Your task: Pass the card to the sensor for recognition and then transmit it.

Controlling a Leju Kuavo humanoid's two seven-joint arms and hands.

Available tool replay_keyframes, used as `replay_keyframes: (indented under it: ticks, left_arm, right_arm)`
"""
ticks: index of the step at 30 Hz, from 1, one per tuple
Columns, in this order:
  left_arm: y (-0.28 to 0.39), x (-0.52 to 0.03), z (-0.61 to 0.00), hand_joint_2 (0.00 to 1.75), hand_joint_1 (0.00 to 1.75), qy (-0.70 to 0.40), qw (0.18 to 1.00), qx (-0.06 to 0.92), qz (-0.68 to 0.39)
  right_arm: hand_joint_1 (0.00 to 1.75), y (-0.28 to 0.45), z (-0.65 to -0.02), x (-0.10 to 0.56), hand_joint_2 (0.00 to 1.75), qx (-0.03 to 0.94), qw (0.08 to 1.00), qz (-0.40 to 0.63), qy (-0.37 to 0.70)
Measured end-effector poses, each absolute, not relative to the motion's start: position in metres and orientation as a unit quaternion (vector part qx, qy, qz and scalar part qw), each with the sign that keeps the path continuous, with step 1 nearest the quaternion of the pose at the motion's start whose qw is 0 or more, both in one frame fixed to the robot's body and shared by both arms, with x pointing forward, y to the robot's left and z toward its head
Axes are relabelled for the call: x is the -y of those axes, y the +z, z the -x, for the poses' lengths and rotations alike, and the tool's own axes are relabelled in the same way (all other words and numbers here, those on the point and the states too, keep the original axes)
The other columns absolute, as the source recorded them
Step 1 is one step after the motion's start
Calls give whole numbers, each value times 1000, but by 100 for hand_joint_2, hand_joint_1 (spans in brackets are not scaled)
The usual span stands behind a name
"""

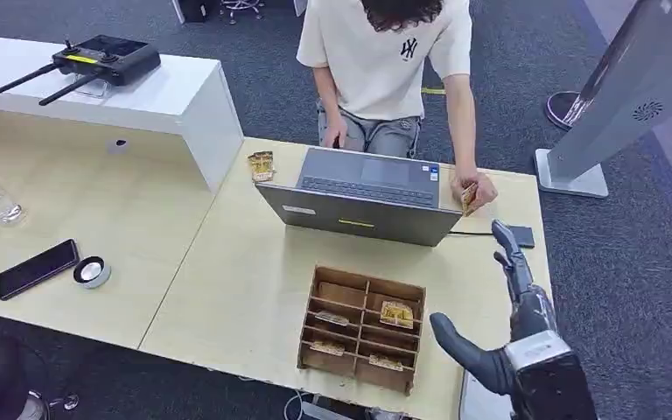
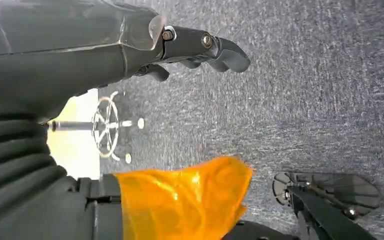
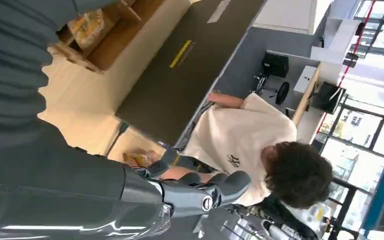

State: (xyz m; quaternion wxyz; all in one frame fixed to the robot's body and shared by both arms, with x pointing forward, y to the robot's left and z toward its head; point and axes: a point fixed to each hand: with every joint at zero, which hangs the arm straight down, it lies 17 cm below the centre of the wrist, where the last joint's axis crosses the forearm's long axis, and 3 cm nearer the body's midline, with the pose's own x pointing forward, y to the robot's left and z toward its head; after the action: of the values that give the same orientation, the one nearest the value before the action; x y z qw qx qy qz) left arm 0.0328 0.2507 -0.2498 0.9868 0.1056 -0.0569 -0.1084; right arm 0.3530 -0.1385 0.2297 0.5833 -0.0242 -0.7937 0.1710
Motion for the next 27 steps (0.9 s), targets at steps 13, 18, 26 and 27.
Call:
replay_keyframes:
  ticks: [13,18,26,27]
  left_arm:
    - [-249,-244,-18,0,0,-72,992,34,-97]
    - [-245,-240,-16,0,0,-68,993,32,-95]
    - [-243,-241,-21,0,0,-78,991,41,-96]
    - [-243,-241,-22,0,0,-80,991,43,-97]
  right_arm:
    - [0,210,-325,173,175,786,584,89,183]
    - [0,197,-308,170,175,778,573,120,229]
    - [168,175,-283,136,175,765,542,121,326]
    - [162,173,-280,132,175,764,537,121,337]
